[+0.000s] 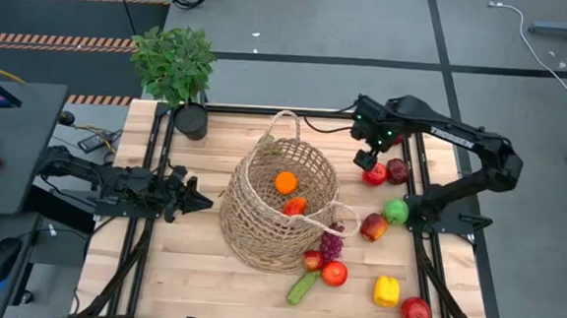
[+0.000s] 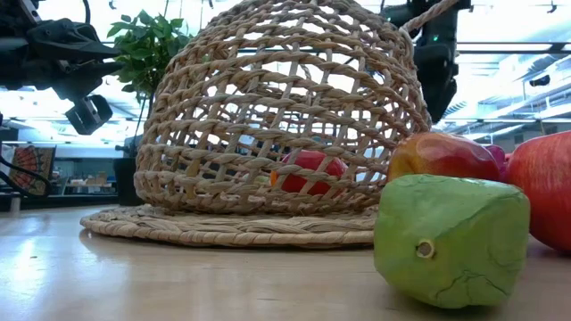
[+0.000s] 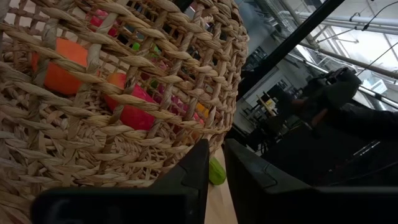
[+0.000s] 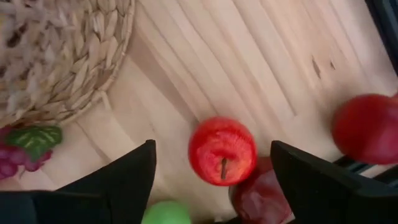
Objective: Build produce basket
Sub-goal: Put the red apple into the brown basket
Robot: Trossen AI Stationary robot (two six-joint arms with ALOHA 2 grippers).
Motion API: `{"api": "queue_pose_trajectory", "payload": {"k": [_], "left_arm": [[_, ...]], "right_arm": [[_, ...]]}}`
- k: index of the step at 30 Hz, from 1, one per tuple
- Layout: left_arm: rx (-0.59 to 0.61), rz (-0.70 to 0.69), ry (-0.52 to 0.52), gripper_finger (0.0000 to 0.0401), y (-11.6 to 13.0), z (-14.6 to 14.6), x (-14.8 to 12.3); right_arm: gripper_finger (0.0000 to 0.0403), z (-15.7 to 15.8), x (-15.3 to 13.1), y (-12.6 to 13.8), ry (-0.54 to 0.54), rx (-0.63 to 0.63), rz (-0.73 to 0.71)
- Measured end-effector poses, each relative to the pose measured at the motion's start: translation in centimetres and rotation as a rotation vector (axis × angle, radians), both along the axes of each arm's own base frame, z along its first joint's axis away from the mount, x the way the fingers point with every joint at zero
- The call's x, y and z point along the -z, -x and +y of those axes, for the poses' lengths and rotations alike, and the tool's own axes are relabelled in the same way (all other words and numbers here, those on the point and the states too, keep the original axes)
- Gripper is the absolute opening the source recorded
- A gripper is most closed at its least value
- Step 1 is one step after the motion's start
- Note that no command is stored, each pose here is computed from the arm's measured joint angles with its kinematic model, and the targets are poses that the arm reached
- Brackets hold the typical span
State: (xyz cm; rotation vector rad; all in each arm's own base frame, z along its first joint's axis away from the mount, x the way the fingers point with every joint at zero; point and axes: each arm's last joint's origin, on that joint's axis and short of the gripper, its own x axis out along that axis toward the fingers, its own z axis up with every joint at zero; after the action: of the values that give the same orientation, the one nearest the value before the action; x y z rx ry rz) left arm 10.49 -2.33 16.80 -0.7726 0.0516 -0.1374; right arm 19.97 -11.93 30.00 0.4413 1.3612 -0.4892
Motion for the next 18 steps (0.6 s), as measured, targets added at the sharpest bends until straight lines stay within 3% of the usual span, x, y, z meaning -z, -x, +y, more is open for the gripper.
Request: {"api": "queue_pose_trajectory", "payload": {"k": [7,10,13,18], "left_arm": [[0.000,0.000,0.000,0.0061,0.0,0.0,0.0],[0.000,0.000,0.000,0.0063,0.0,0.0,0.0],[0.000,0.000,0.000,0.0062,0.0,0.0,0.0],[0.000,0.000,0.000,0.0058,0.0,0.0,0.0]], "right_arm": [[0.0390,-0.8,1.5,-0.2,-0.126,-0.122,0.067],[0.0393,-1.0,1.9,-0.3,-0.143,-0.168,0.098],[0.0390,-1.1,1.9,-0.5,-0.150,-0.161,0.062],[0.0399,-0.8,2.6,0.3,-0.079,-0.043,-0.101]]}}
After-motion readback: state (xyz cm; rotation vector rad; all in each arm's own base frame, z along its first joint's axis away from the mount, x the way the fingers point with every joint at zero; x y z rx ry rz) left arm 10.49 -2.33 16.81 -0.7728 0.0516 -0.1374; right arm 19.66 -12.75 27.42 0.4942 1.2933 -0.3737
